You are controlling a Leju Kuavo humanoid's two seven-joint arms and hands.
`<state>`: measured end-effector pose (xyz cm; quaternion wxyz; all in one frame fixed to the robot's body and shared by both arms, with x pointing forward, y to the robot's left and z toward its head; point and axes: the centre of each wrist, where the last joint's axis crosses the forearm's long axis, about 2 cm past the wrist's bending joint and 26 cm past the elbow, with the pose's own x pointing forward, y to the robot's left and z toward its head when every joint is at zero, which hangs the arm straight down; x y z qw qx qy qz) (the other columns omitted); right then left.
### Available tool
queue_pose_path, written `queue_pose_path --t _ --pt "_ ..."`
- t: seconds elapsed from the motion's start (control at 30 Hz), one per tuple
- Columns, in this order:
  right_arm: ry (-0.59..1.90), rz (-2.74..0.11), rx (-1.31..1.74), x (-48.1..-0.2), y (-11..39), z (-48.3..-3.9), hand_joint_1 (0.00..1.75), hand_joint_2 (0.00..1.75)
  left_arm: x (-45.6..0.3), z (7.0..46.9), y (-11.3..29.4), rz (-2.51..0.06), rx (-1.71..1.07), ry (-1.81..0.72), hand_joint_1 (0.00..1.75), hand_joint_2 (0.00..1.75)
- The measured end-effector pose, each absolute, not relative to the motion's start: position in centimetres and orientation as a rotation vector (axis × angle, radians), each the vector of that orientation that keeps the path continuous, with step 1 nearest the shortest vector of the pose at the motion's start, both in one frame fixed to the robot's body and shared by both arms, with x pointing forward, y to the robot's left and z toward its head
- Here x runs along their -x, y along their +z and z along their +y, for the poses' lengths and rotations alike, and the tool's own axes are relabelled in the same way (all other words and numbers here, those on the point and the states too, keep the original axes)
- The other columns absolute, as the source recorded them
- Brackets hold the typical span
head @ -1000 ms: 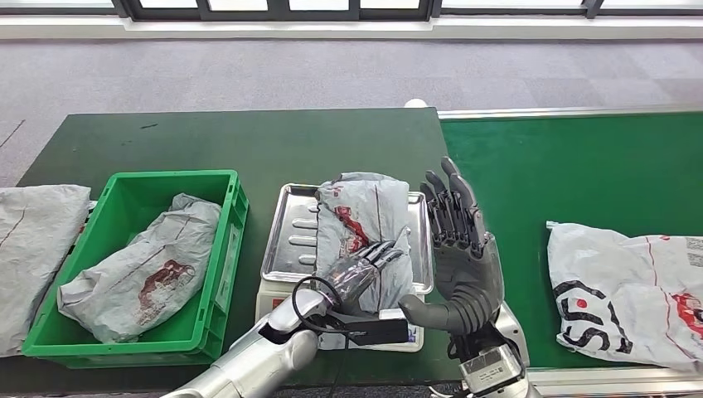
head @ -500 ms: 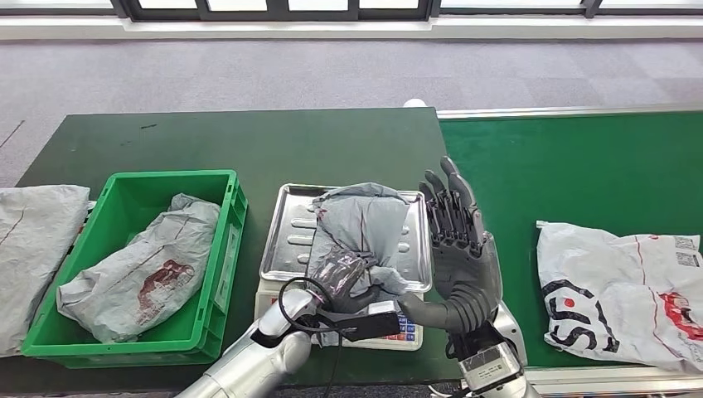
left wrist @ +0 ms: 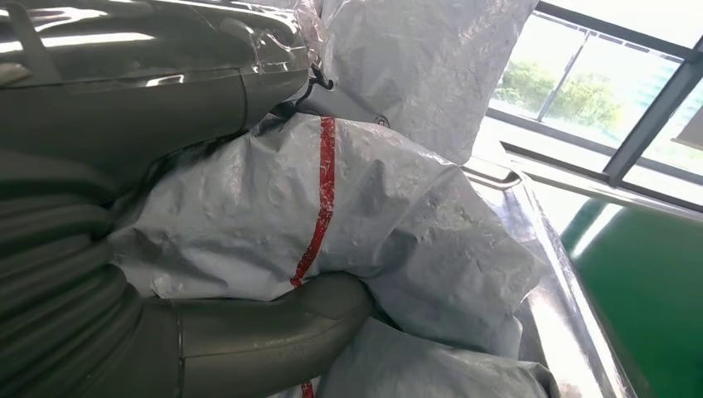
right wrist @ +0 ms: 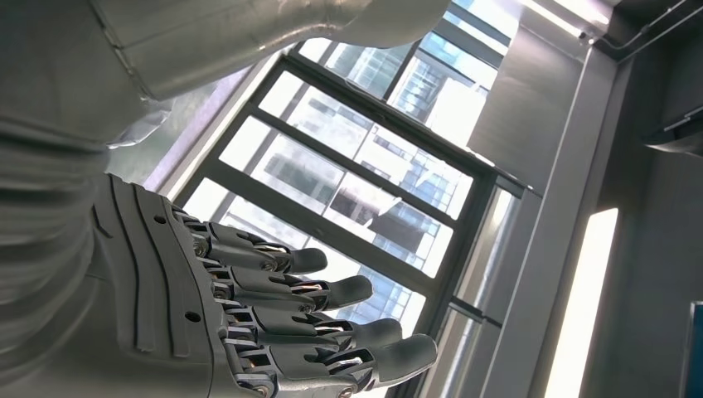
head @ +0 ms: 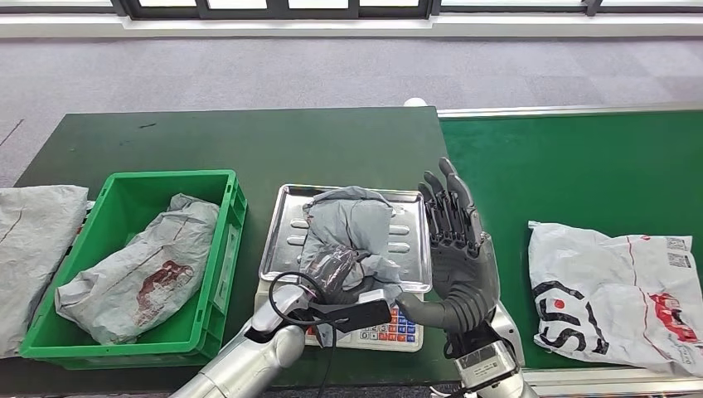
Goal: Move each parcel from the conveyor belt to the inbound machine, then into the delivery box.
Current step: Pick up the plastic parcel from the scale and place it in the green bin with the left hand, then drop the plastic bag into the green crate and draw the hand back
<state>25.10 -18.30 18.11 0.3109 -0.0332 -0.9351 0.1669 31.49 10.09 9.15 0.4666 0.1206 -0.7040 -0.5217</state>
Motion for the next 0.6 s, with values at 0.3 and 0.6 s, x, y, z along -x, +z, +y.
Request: queue_pose_path --t 0.3,0.6 --pt "0.437 -2.466 0.111 -24.9 17.9 -18.3 0.00 1.75 -31.2 10.7 10.3 -1.824 -0.311 -1.192 1.75 1.75" --pt "0.439 -2.457 0.113 -24.6 17.6 -18.3 0.00 1.75 -31.0 11.5 11.3 -1.895 -0.348 -1.140 1.75 1.75"
